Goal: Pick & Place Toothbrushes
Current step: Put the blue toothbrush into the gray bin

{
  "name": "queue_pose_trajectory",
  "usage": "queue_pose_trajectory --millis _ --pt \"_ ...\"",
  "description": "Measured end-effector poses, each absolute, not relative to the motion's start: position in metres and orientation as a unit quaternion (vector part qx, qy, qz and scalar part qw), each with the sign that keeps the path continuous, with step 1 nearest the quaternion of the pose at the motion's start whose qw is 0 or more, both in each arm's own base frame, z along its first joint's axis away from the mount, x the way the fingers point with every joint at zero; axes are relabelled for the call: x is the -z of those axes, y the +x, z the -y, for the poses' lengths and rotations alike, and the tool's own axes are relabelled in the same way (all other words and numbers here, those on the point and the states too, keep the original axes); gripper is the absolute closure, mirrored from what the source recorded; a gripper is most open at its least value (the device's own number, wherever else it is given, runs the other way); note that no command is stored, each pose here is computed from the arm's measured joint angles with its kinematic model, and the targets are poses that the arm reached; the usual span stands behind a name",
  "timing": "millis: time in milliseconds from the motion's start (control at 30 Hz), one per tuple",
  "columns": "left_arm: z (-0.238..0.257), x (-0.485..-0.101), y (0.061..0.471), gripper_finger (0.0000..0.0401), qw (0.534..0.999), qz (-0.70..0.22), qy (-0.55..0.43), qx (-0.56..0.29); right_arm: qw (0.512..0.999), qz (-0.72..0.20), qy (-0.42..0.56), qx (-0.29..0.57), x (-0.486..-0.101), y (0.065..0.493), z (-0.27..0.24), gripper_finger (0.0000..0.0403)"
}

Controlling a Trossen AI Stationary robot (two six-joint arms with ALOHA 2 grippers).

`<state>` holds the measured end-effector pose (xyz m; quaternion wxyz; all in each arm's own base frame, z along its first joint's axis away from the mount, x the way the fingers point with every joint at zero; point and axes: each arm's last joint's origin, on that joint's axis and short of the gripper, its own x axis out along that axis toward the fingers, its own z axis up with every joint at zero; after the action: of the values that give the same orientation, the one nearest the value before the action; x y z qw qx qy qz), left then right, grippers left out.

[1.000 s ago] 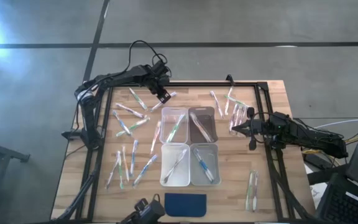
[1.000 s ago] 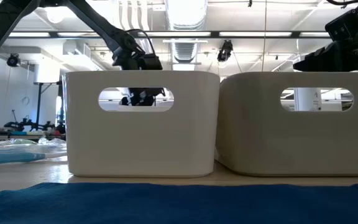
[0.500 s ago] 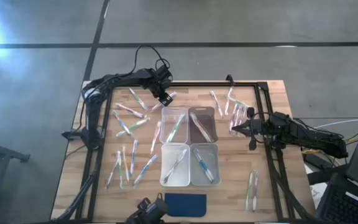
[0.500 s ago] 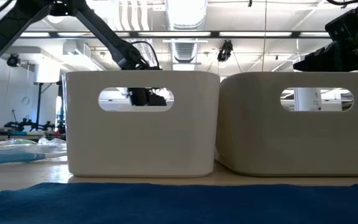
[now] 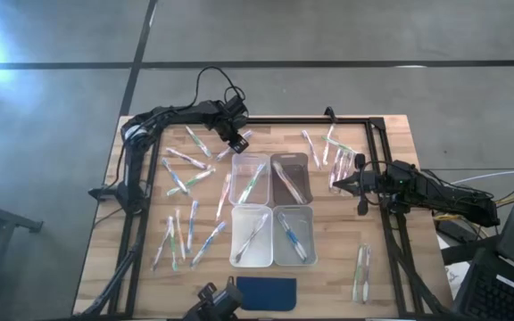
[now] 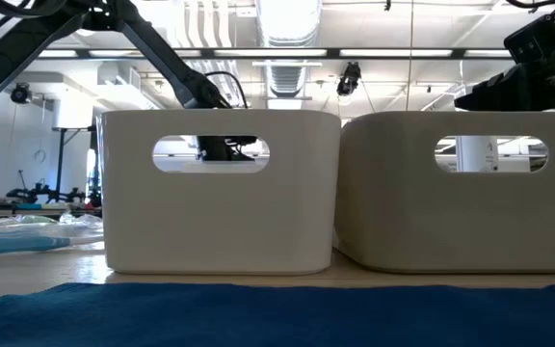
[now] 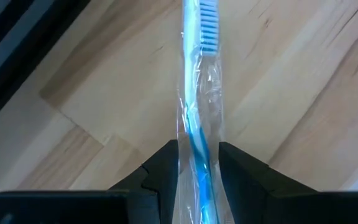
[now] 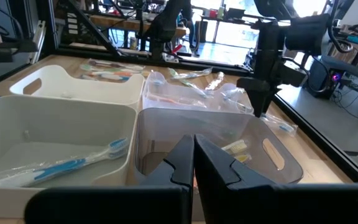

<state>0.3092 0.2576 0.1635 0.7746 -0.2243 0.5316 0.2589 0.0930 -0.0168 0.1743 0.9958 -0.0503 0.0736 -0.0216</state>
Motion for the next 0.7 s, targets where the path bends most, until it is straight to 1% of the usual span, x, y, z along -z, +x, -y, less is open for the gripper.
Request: queue_pose_trajectory --millis 433,533,700 --pt "-0.2530 -0.1613 0.3096 0.0285 0.774 -0.536 -0.222 -0.252 0.996 -0.074 -0.050 0.022 -0.1743 0.0930 0.0168 0.0394" --pt "-0.2535 -0.1637 0.3107 0.0303 0.776 -0.536 -0.217 -0.252 0.996 -0.074 -0.050 0.021 -0.1743 0.0930 0.0168 0.0394" --pt "-0.2543 -0.1671 0.3133 0.0355 0.779 -0.533 -0.210 -0.253 0.996 -0.074 -0.050 0.021 -0.1743 0.0930 0.0168 0.0394"
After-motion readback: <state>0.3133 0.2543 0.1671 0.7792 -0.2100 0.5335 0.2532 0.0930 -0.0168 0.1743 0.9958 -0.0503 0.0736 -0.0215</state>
